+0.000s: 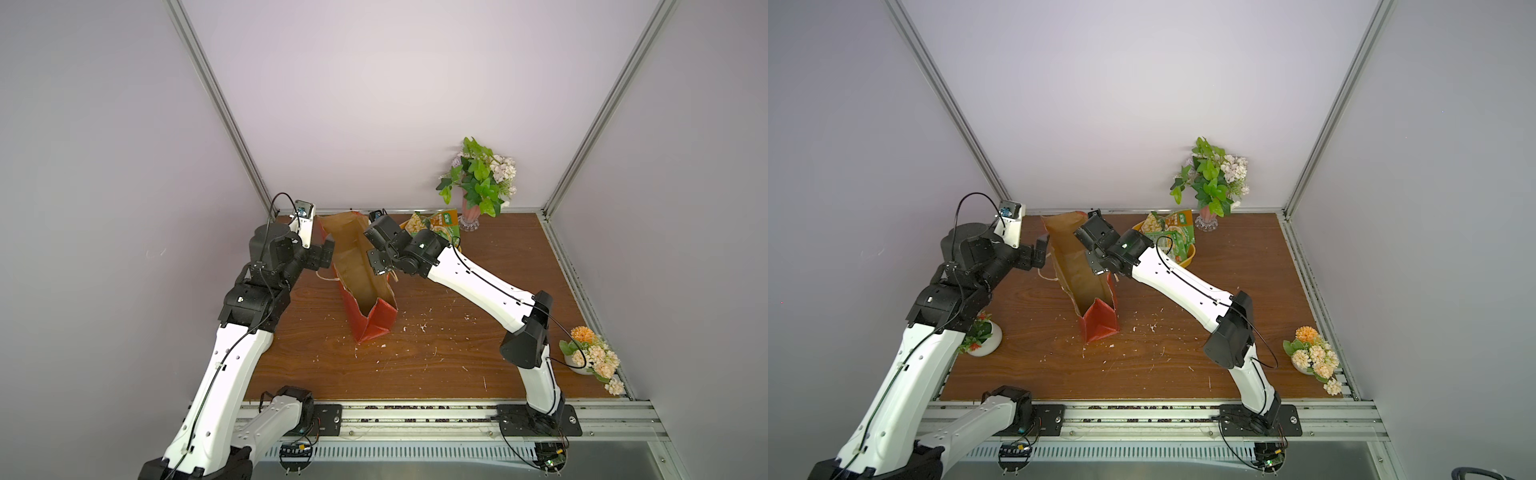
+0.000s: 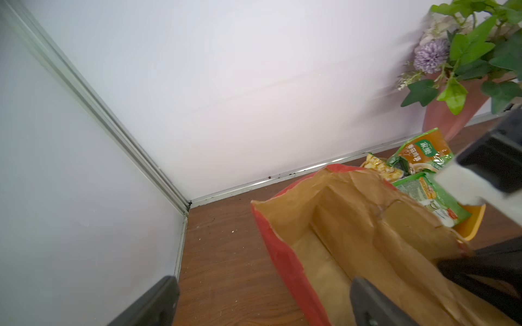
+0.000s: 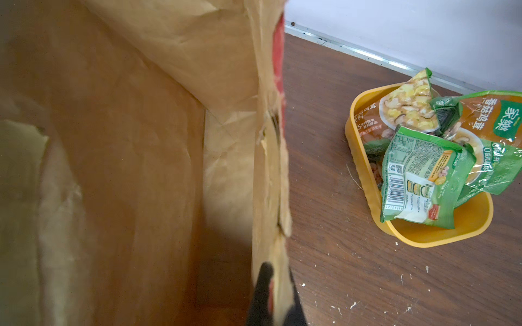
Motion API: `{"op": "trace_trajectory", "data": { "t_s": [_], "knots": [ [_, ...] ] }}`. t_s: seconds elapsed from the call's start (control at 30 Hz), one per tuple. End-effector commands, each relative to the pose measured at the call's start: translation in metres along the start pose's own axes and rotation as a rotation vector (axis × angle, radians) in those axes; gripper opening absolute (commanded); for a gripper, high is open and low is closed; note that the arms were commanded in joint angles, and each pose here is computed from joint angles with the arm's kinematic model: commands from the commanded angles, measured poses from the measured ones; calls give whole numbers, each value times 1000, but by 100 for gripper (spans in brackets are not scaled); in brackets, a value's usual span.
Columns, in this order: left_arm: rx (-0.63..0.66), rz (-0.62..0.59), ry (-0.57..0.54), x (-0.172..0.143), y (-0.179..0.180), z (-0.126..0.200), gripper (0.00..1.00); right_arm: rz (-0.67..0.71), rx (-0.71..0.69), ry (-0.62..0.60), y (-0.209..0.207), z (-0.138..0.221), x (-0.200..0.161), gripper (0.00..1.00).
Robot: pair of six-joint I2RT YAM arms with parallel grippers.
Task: Place the condiment packets inside the bag
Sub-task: Open the paper bag, then place the paper bag at the center of the board.
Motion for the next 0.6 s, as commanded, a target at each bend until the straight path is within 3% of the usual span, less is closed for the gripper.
{"op": "trace_trajectory", "data": {
  "t_s": [0.0, 0.07, 0.23, 0.33, 0.57],
  "knots": [
    [-34, 50, -11, -8, 3, -10, 99, -38, 25, -38, -3, 12, 16, 5],
    [-31, 65, -12, -12, 7, -12, 99, -40, 19, -39, -5, 13, 18, 7],
    [-29, 95, 1, -26, 9, -21, 99, -43, 19, -38, -8, 10, 22, 36],
    [-22, 114, 14, -39, 8, -27, 99, -44, 19, -38, -9, 8, 24, 44],
    [-34, 218, 18, -61, 30, -30, 100, -57, 46, -118, -9, 35, 44, 75]
  ]
}}
Point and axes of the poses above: each gripper's point midway between its finger pads, its own z axis back along the fingers, its own y axis along the line the jaws close on, x = y × z, the point moved 8 cm from there along z, back along the fingers, and after that the axes turned 15 degrees about -z, right-handed, at the moved point
